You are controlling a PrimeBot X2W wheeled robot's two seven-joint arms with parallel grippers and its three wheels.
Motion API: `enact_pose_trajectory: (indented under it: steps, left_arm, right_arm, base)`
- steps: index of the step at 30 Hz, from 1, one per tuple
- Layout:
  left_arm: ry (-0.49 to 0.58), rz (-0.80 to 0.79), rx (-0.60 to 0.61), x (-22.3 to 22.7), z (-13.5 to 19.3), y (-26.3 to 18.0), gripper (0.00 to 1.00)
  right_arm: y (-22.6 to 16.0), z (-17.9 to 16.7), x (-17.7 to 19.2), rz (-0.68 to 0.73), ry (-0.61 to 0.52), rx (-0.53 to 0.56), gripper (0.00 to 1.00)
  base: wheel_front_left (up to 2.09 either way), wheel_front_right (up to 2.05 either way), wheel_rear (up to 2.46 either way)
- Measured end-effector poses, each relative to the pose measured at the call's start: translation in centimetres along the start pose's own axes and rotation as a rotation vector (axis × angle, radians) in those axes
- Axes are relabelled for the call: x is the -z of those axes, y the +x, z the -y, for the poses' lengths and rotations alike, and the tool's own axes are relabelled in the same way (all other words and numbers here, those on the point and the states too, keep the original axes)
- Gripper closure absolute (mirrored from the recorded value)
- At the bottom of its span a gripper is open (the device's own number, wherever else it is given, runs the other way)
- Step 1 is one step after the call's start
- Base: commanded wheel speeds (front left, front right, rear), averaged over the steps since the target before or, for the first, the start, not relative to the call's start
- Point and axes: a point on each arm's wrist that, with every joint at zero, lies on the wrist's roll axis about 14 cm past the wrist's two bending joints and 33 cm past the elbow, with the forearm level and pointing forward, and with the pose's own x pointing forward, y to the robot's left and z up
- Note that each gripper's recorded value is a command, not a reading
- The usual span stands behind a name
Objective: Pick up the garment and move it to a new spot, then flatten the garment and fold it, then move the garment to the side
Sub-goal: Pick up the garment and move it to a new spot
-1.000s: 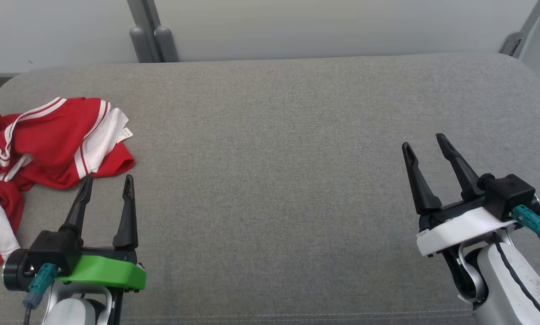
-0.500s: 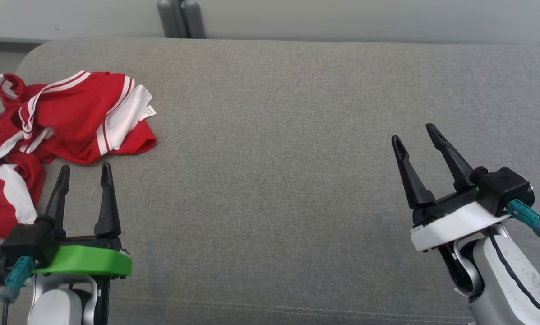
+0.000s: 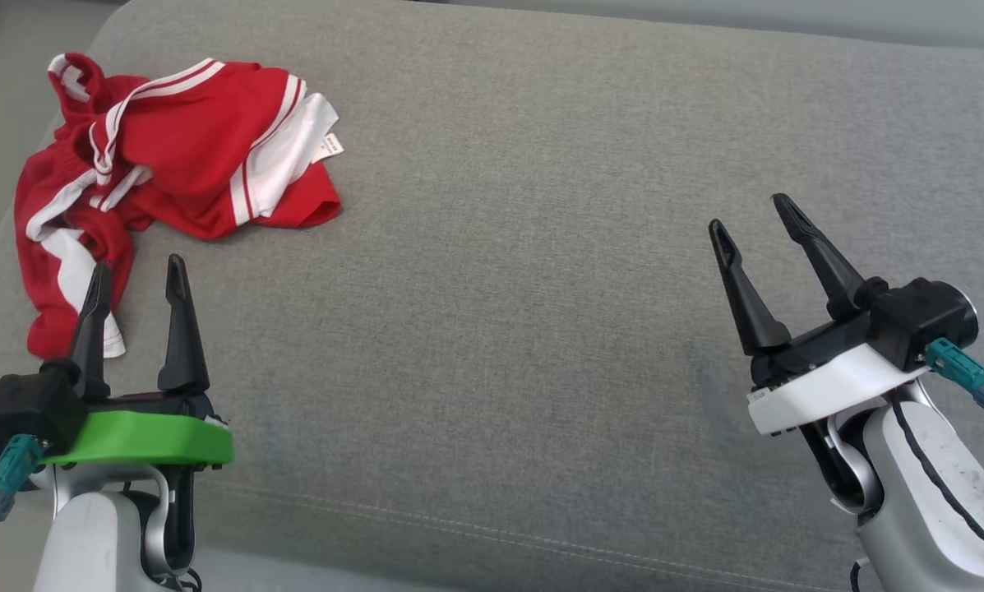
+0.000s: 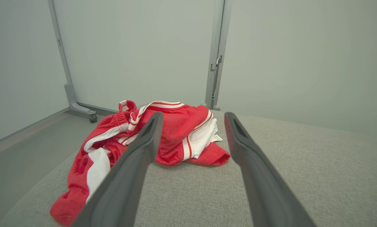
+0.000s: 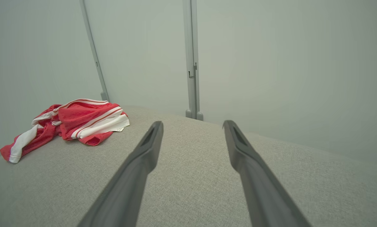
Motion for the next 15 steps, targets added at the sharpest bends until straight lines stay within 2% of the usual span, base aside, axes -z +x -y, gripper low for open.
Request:
enact_pose_trajectory:
  steps: [10, 15]
  left_arm:
    - [0.011, -0.003, -0.088, -0.3, -3.0, -0.8, 0.0]
    - [0.005, 0.021, -0.109, -0.9, -3.8, 0.5, 0.0]
  right_arm:
    - [1.9, -2.6, 1.6, -0.019, 0.04, -0.094, 0.0]
    - [2.6, -3.1, 2.0, -0.02, 0.053, -0.115, 0.0]
  base:
    - [0.0, 0.0, 0.0]
    - [0.0, 0.0, 0.0]
